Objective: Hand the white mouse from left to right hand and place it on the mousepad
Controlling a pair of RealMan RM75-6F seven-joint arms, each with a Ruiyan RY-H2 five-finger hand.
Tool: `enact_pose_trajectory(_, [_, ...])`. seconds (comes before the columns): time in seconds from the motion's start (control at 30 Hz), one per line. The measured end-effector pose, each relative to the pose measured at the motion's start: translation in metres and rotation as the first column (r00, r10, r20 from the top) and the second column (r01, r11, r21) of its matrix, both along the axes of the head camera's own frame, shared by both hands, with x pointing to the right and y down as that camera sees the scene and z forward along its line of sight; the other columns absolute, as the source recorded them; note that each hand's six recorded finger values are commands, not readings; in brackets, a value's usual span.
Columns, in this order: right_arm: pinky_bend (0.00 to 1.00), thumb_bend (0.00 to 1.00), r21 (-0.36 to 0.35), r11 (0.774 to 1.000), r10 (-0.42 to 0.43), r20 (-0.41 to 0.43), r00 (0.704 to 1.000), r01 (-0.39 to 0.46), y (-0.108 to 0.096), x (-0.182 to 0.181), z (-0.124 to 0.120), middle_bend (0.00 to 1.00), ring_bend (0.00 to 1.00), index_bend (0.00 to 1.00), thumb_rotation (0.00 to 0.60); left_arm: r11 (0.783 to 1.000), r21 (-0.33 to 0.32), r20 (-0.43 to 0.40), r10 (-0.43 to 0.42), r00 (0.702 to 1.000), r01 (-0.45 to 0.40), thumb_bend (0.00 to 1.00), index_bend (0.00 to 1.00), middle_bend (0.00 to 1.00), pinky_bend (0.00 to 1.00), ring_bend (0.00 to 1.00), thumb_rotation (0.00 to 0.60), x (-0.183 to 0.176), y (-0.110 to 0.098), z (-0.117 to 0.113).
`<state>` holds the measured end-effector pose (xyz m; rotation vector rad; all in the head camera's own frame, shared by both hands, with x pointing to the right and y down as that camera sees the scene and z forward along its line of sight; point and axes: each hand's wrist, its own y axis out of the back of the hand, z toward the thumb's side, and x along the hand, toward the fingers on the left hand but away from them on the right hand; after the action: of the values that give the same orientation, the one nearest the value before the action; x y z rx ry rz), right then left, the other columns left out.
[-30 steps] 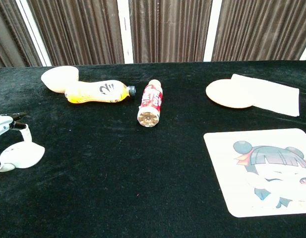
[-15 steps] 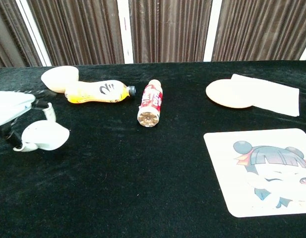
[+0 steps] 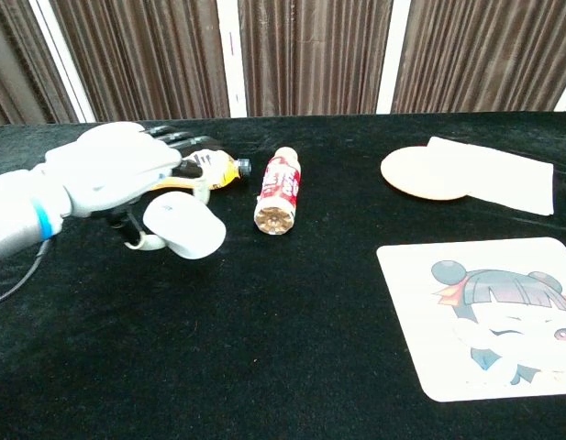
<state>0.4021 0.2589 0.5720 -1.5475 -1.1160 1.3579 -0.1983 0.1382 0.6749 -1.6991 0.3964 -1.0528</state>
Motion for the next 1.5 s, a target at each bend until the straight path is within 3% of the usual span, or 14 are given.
enact_pose_trajectory(0.3, [0.00, 0.09, -0.002, 0.999, 0.036, 0.001, 0.999, -0.036, -0.007, 0.010, 0.001, 0.00, 0.00, 0.12, 0.600, 0.989, 0.043, -0.021, 0.145, 0.989, -0.144, 0.35, 0.53, 0.00, 0.00, 0.00, 0.600, 0.054, -0.008, 0.008])
enact_pose_trajectory(0.6, [0.00, 0.09, 0.001, 0.998, 0.066, 0.000, 0.998, -0.066, -0.014, 0.019, 0.002, 0.00, 0.00, 0.12, 0.600, 0.961, 0.071, -0.036, 0.270, 0.962, -0.267, 0.35, 0.53, 0.00, 0.00, 0.00, 0.600, 0.099, 0.001, 0.014])
enact_pose_trajectory(1.03, [0.00, 0.09, 0.003, 0.997, 0.072, 0.000, 0.997, -0.072, -0.015, 0.020, 0.002, 0.00, 0.00, 0.12, 0.600, 0.955, 0.076, -0.048, 0.289, 0.956, -0.285, 0.35, 0.50, 0.00, 0.00, 0.00, 0.600, 0.148, 0.006, 0.029])
enact_pose_trajectory(1.1, [0.00, 0.09, 0.003, 0.997, 0.072, 0.000, 0.997, -0.072, -0.015, 0.020, 0.002, 0.00, 0.00, 0.12, 0.600, 0.958, 0.069, -0.048, 0.283, 0.958, -0.280, 0.35, 0.45, 0.00, 0.00, 0.00, 0.600, 0.153, 0.006, 0.031])
enact_pose_trajectory(1.3, [0.00, 0.09, 0.006, 0.997, 0.078, -0.001, 0.997, -0.078, -0.016, 0.022, 0.002, 0.00, 0.00, 0.12, 0.600, 0.959, 0.074, -0.040, 0.276, 0.960, -0.273, 0.20, 0.10, 0.00, 0.00, 0.00, 0.600, 0.162, 0.008, 0.034])
enact_pose_trajectory(1.4, [0.00, 0.09, 0.005, 0.997, 0.078, -0.002, 0.997, -0.078, -0.016, 0.022, 0.001, 0.00, 0.00, 0.12, 0.600, 0.961, 0.084, -0.038, 0.267, 0.963, -0.263, 0.18, 0.03, 0.00, 0.00, 0.00, 0.600, 0.161, 0.008, 0.032])
enact_pose_trajectory(1.5, [0.00, 0.09, 0.005, 0.997, 0.076, -0.004, 0.997, -0.076, -0.015, 0.022, 0.001, 0.00, 0.00, 0.12, 0.600, 0.964, 0.088, -0.044, 0.254, 0.966, -0.249, 0.15, 0.02, 0.00, 0.00, 0.00, 0.600, 0.159, 0.009, 0.029])
